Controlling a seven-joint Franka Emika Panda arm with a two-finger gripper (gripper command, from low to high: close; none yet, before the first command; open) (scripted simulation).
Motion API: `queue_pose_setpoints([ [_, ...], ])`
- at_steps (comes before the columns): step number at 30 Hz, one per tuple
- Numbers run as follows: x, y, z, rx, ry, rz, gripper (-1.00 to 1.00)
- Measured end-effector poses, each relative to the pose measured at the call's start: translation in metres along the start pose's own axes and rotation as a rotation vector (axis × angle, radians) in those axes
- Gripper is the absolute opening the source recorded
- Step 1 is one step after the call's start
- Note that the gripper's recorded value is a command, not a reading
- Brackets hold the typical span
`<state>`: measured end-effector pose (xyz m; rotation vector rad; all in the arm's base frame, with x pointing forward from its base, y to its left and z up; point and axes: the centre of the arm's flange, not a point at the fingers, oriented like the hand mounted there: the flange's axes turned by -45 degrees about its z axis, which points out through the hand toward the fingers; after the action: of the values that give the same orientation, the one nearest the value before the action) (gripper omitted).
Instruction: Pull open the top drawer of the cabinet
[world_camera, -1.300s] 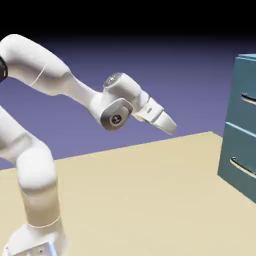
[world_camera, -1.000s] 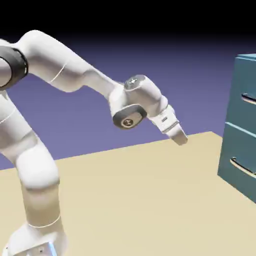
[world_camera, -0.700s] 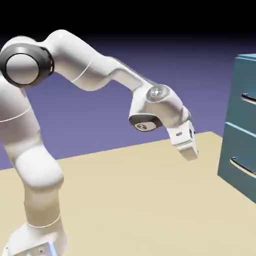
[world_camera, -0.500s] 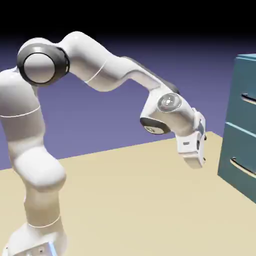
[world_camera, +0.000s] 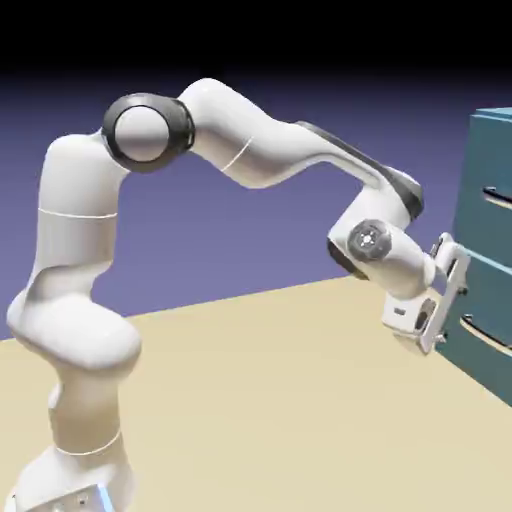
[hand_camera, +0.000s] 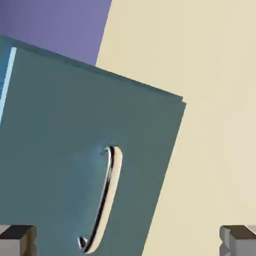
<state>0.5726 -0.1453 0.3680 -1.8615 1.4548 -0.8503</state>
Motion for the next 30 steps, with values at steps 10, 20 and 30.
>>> queue_pose_setpoints([
  [10, 0.0, -0.044, 0.027, 0.204, 0.109, 0.132, 0.0],
  [20, -0.036, -0.121, 0.043, 0.492, 0.156, 0.173, 0.0],
  [30, -0.064, -0.18, 0.067, 0.638, 0.145, 0.165, 0.0],
])
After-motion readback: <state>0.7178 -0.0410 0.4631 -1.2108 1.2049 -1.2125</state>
